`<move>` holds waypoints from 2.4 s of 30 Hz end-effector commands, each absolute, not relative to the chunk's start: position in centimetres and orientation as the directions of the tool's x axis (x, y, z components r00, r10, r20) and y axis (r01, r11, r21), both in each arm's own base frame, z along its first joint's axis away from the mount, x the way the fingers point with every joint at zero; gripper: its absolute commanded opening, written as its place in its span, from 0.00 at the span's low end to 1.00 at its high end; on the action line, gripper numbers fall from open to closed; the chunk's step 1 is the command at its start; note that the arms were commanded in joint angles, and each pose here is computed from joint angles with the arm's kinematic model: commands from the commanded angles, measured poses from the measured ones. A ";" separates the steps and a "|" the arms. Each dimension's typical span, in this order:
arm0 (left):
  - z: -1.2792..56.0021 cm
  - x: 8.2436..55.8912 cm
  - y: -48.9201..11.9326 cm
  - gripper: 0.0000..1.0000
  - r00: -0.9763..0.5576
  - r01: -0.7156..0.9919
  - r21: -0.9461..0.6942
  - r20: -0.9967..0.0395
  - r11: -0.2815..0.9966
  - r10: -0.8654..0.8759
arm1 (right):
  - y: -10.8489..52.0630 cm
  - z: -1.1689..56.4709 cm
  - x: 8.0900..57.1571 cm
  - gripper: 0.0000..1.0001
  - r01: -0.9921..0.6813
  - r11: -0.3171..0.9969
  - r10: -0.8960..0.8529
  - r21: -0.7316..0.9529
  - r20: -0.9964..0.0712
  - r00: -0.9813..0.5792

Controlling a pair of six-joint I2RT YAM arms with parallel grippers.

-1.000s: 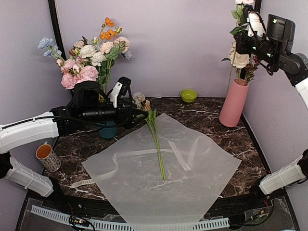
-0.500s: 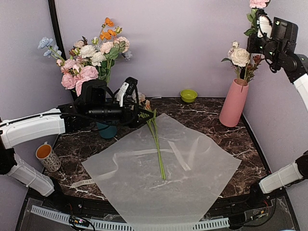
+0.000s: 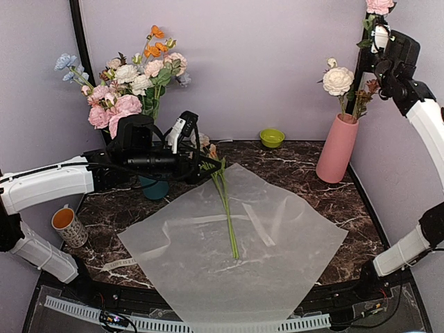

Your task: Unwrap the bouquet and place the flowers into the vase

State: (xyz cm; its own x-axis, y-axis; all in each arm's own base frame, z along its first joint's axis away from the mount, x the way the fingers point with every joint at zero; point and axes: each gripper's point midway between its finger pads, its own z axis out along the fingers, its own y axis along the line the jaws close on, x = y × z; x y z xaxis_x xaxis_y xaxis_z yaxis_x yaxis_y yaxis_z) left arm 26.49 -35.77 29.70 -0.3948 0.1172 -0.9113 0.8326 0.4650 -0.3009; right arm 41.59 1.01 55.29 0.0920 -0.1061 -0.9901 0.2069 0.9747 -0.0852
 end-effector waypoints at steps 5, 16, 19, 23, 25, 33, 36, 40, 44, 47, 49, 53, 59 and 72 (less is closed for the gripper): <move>31.3 26.1 -35.3 0.86 -0.376 0.837 -0.294 -0.922 0.461 0.095 | 0.4 56.2 42.2 0.00 0.222 0.975 -0.057 -0.014 -0.981 0.188; 31.2 26.3 -35.5 0.86 -0.368 0.842 -0.281 -0.923 0.460 0.110 | 0.4 49.9 41.7 0.44 0.203 0.978 0.032 0.043 -0.998 0.055; 31.0 26.3 -35.5 0.86 -0.368 0.843 -0.280 -0.923 0.459 0.114 | 0.5 48.1 41.7 0.51 0.202 0.979 0.035 0.035 -0.999 0.002; 30.8 26.3 -35.6 0.86 -0.368 0.844 -0.279 -0.922 0.458 0.116 | 0.4 46.3 41.8 0.58 0.214 0.976 0.044 0.029 -0.997 -0.064; 30.8 26.3 -35.6 0.86 -0.370 0.843 -0.281 -0.922 0.458 0.116 | 0.3 45.3 41.9 0.58 0.220 0.975 0.053 0.030 -0.994 -0.097; 30.8 26.1 -35.2 0.86 -0.379 0.835 -0.289 -0.919 0.469 0.107 | 0.9 43.4 41.9 0.60 0.189 0.981 0.074 0.046 -0.987 -0.145; 30.4 26.3 -34.9 0.85 -0.391 0.820 -0.295 -0.914 0.490 0.104 | 1.2 43.2 41.9 0.61 0.176 0.983 0.071 0.044 -0.985 -0.155; 29.8 26.6 -34.6 0.83 -0.418 0.800 -0.308 -0.902 0.515 0.110 | 1.5 43.5 41.7 0.61 0.151 0.987 0.070 0.047 -0.986 -0.153; 29.3 26.6 -34.5 0.81 -0.445 0.784 -0.323 -0.888 0.530 0.117 | 2.3 43.3 41.4 0.62 0.102 0.993 0.076 0.061 -0.985 -0.152; 29.1 26.6 -34.4 0.80 -0.459 0.777 -0.336 -0.881 0.532 0.114 | 2.8 43.2 41.8 0.62 0.082 0.993 0.092 0.080 -0.984 -0.151; 29.0 26.6 -34.4 0.80 -0.468 0.772 -0.343 -0.877 0.535 0.112 | 3.0 43.6 42.3 0.62 0.076 0.993 0.105 0.095 -0.985 -0.140; 28.7 26.7 -34.4 0.79 -0.486 0.761 -0.355 -0.867 0.543 0.114 | 3.7 45.0 44.1 0.62 0.052 0.991 0.126 0.120 -0.986 -0.110; 28.3 26.5 -34.2 0.77 -0.521 0.738 -0.383 -0.847 0.556 0.109 | 4.6 45.3 46.6 0.62 0.022 0.987 0.162 0.160 -0.982 -0.098; 24.5 27.2 -31.9 0.75 -0.651 0.579 -0.422 -0.754 0.698 0.084 | 4.2 44.7 47.7 0.65 0.063 0.986 0.159 0.152 -0.979 -0.126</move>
